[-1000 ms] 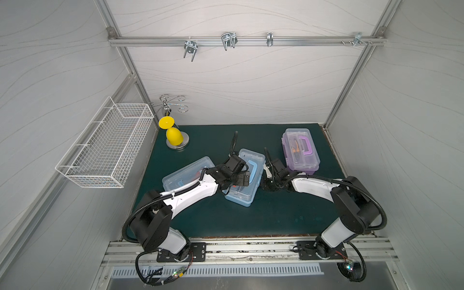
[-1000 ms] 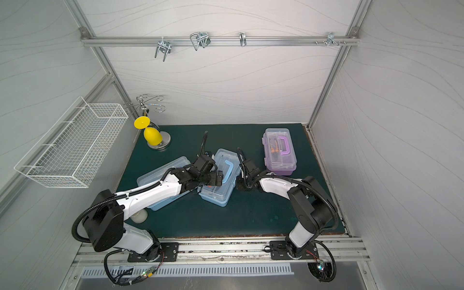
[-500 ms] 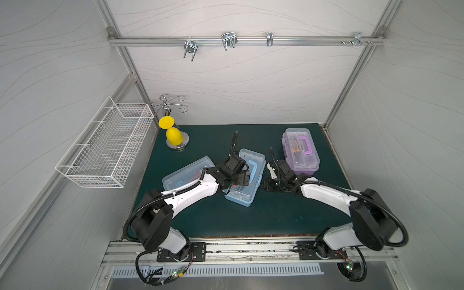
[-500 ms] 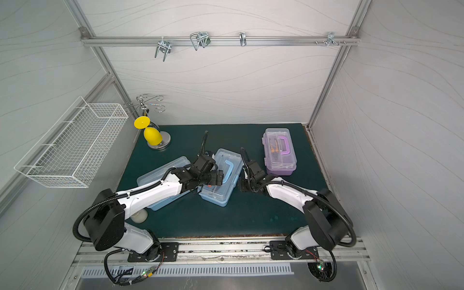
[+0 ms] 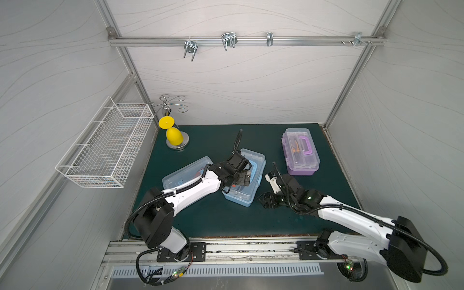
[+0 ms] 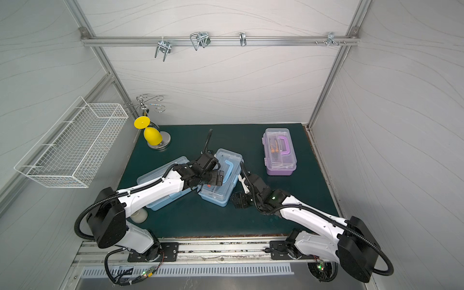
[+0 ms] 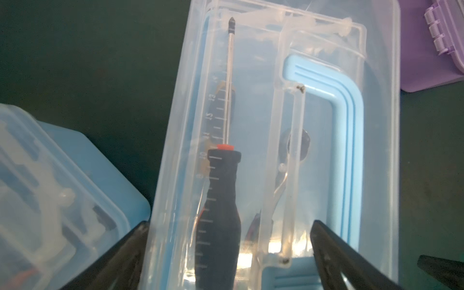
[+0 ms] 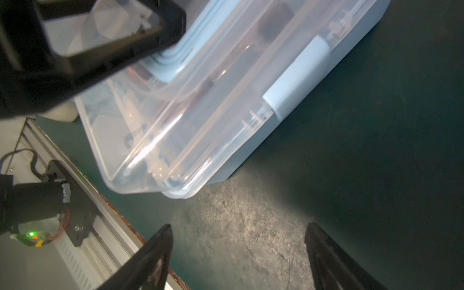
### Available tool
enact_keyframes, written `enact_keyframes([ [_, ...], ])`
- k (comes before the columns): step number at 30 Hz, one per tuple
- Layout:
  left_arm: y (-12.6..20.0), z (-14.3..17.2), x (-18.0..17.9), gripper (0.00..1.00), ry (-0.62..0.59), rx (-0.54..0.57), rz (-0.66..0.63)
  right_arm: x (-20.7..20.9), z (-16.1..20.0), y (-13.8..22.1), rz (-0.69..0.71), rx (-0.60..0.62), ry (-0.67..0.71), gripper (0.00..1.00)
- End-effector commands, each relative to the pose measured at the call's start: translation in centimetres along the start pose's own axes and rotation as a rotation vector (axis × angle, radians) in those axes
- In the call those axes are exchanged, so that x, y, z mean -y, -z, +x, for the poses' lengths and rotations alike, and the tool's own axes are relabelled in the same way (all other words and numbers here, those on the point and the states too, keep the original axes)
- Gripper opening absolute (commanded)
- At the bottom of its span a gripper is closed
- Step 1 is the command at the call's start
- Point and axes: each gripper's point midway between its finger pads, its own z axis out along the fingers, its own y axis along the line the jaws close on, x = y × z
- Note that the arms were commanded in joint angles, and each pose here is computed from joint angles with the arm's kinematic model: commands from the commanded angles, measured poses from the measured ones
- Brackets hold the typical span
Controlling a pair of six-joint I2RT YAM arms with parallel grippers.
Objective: Close toolboxes
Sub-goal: Fasten the toolbox latch on the toolbox, then move the toolbox to the center of the board.
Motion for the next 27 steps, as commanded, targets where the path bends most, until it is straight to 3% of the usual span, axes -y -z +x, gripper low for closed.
enact_keyframes([
  [1,2.2,1.9,-2.1,0.99,-0.065,-0.072,-0.096,-0.4,0.3,-0.1,0.017,0.004,0.013,0.87],
  [7,5.2,2.1,-4.8,0.99,-0.013,-0.028,-0.18,-1.2,0.4,-1.2,0.067,0.006,0.035,0.99],
  [16,6.2,4.7,-11.0,0.99,0.136,-0.043,-0.274,-0.7,-1.0,-2.7,0.166,0.039,0.013,0.99],
  [27,4.6,4.3,-14.6,0.99,0.22,-0.058,-0.362,0.0,-2.6,-4.0,0.26,0.043,0.024,0.99],
])
